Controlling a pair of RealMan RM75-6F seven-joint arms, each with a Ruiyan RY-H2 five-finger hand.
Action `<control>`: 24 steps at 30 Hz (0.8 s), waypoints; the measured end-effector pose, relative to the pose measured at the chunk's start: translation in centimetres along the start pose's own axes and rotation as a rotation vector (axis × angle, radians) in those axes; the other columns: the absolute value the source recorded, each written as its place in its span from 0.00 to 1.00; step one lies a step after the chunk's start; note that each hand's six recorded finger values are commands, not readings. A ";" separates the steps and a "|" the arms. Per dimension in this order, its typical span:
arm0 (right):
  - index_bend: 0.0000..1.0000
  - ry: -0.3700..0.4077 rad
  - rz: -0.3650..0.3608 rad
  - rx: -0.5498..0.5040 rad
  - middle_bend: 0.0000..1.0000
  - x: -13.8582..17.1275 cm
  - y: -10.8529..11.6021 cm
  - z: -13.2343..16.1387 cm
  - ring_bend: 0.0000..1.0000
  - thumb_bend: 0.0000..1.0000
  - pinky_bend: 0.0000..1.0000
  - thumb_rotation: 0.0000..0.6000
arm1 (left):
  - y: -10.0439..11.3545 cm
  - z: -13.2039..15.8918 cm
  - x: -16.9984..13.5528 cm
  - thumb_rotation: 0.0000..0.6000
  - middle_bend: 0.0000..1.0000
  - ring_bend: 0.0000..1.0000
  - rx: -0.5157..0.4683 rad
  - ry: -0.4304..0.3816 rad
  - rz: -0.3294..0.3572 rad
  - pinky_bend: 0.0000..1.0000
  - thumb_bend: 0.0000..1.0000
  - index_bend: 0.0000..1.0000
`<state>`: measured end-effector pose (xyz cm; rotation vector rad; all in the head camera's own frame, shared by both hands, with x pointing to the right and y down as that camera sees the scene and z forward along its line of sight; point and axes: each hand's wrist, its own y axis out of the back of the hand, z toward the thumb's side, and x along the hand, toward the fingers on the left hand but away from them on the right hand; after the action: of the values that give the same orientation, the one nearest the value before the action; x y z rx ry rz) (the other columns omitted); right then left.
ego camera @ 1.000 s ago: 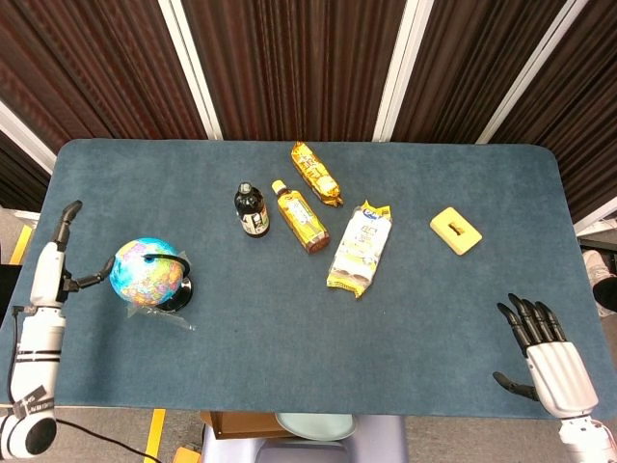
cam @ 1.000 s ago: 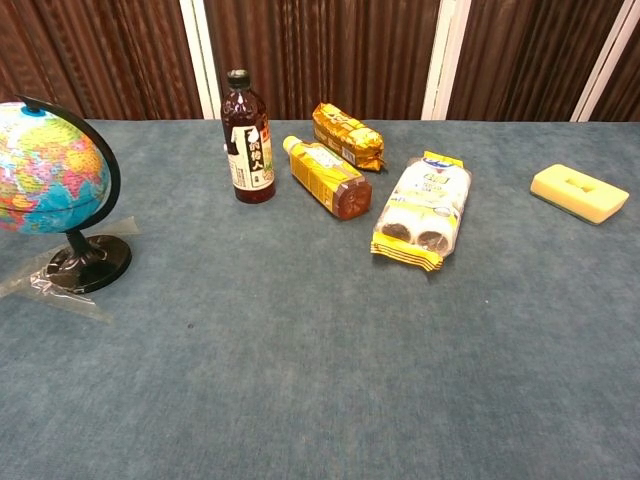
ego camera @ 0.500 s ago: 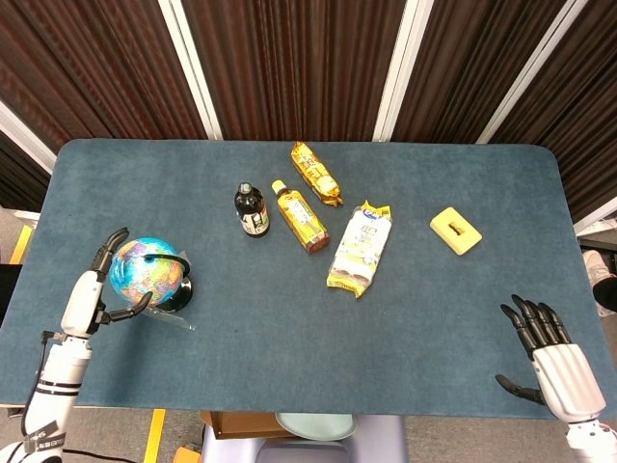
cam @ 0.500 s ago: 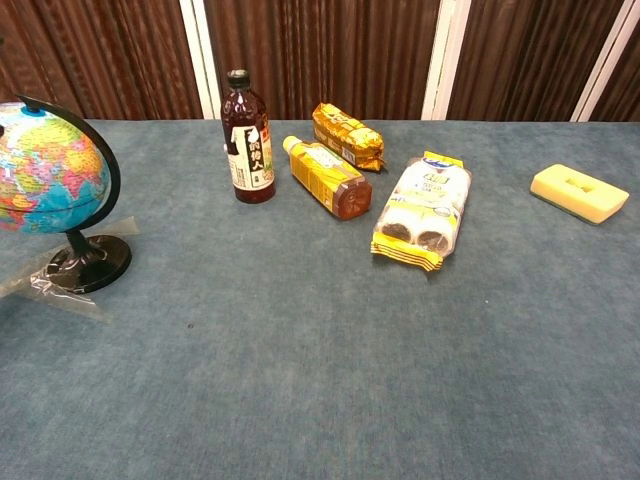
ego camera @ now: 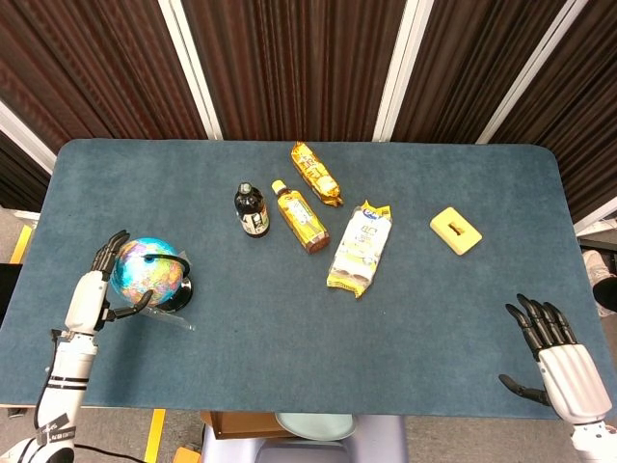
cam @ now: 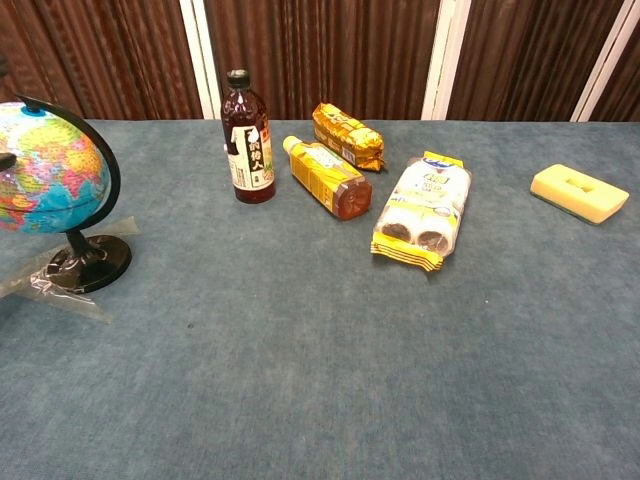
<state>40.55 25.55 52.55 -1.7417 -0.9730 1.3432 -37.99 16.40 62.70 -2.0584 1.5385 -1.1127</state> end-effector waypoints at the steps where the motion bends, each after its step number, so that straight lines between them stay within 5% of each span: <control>1: 0.00 0.000 0.000 0.000 0.00 0.0 0.0 0.0 0.00 0.19 0.00 1.00 | 0.0 -0.2 0.0 1.00 0.00 0.00 0.001 0.005 0.001 0.00 0.30 0.00; 24: 0.00 0.000 0.008 0.012 0.00 -0.1 -0.4 0.2 0.00 0.19 0.00 1.00 | 2.7 -2.3 -0.1 1.00 0.00 0.00 0.009 0.057 0.048 0.00 0.30 0.00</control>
<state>40.28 25.69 52.91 -1.7379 -0.9569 1.3521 -41.51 15.96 62.32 -1.9893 1.5982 -1.1679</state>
